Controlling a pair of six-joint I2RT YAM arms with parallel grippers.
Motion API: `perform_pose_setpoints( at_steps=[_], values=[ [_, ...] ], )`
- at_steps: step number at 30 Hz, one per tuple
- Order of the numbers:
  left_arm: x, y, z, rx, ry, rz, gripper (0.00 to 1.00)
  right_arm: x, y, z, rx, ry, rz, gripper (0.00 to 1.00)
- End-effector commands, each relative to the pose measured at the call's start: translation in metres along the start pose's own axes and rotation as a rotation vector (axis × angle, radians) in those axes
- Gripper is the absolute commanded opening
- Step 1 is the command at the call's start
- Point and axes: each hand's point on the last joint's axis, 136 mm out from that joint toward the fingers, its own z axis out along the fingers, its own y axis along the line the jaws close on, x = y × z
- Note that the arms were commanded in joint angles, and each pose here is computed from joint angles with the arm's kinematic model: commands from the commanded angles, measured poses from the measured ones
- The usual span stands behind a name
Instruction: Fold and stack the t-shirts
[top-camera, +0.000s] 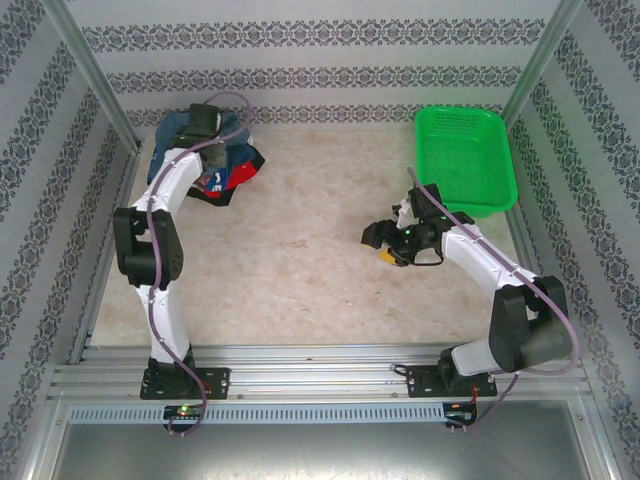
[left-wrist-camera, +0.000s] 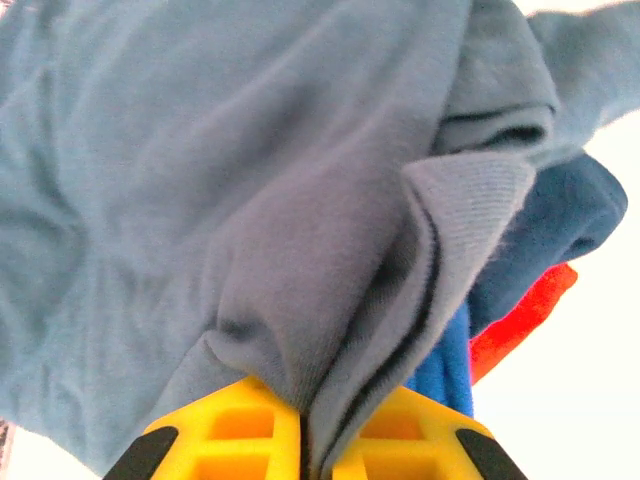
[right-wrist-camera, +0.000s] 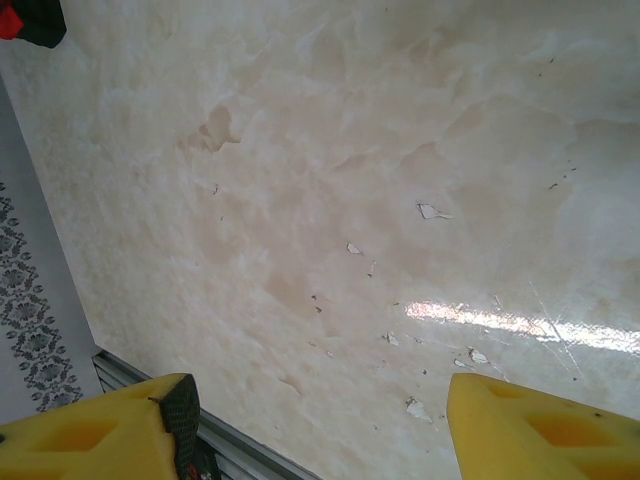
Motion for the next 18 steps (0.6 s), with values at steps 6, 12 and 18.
perform_pose_setpoints(
  at_steps=[6, 12, 18],
  values=[
    [-0.018, 0.006, -0.015, 0.145, -0.098, -0.141, 0.03, -0.005, 0.004, -0.001, -0.021, -0.005, 0.003, 0.68],
    [0.015, -0.036, 0.007, 0.268, -0.038, -0.112, 0.06, -0.005, 0.005, 0.000, -0.019, -0.004, 0.002, 0.68],
    [0.045, -0.071, 0.029, 0.346, 0.035, -0.135, 0.12, -0.006, 0.006, -0.002, -0.017, -0.009, 0.003, 0.68]
  ],
)
